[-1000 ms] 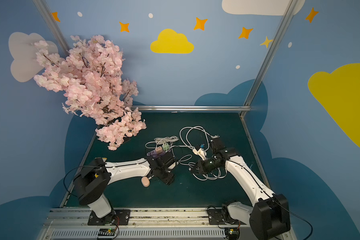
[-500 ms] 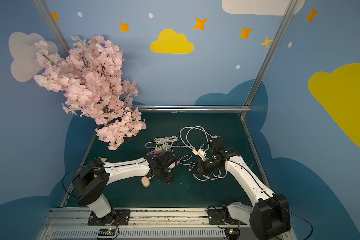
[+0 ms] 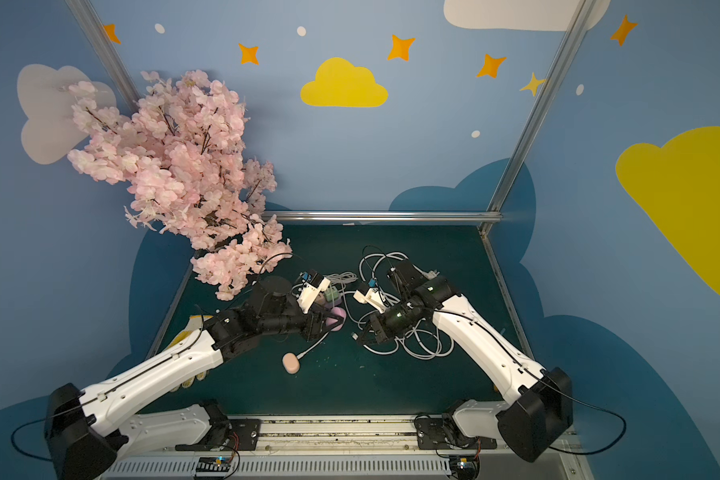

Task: Charge the bluetooth headset
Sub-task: Pick up the bluetooth headset from the center of the board.

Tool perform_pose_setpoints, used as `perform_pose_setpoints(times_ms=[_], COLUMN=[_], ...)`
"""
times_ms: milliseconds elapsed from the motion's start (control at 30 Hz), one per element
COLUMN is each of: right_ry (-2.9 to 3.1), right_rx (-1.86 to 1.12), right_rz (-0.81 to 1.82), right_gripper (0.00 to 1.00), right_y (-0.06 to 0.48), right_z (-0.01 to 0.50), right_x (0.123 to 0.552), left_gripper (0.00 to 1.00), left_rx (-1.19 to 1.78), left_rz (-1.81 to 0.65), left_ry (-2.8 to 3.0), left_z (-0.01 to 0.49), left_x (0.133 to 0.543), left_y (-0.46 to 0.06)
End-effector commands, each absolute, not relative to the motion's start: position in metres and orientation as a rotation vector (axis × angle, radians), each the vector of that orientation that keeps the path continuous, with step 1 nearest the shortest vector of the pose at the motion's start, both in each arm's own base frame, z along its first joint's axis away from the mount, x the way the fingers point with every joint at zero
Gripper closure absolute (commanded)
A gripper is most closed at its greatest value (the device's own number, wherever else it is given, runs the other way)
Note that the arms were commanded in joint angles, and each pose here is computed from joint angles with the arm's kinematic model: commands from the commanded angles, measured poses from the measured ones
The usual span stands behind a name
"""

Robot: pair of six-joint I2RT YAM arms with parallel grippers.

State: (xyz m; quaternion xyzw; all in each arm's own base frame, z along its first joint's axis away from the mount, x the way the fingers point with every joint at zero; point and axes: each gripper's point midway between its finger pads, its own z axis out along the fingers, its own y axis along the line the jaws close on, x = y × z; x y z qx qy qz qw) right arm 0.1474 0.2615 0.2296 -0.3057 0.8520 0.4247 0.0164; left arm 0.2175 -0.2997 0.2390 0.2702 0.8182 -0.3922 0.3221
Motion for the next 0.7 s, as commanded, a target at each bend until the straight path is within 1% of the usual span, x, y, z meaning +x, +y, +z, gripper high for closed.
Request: perform_pose_setpoints(times_ms=[0, 333, 667], right_ry=[2.66, 2.675, 2.643], right_rx=[-1.001, -1.016, -1.024], right_rz=[1.328, 1.34, 1.377], right_gripper=[1.0, 1.0, 1.0], right_y=[0.263, 0.273, 0.272], right_z=[0.242, 0.243, 0.26], right_x=[0.142, 0.145, 0.132], left_gripper=[0.91, 0.93, 0.95], left_rx=[0.757, 0.75, 0.73], left_rz=[-1.152, -1.155, -1.125], left_ry=[2.119, 2.092, 2.127], left_z=[0.25, 0.259, 0.248], left_x=[0.202, 0.198, 0.206], left_y=[-0.305, -0.299, -0.298])
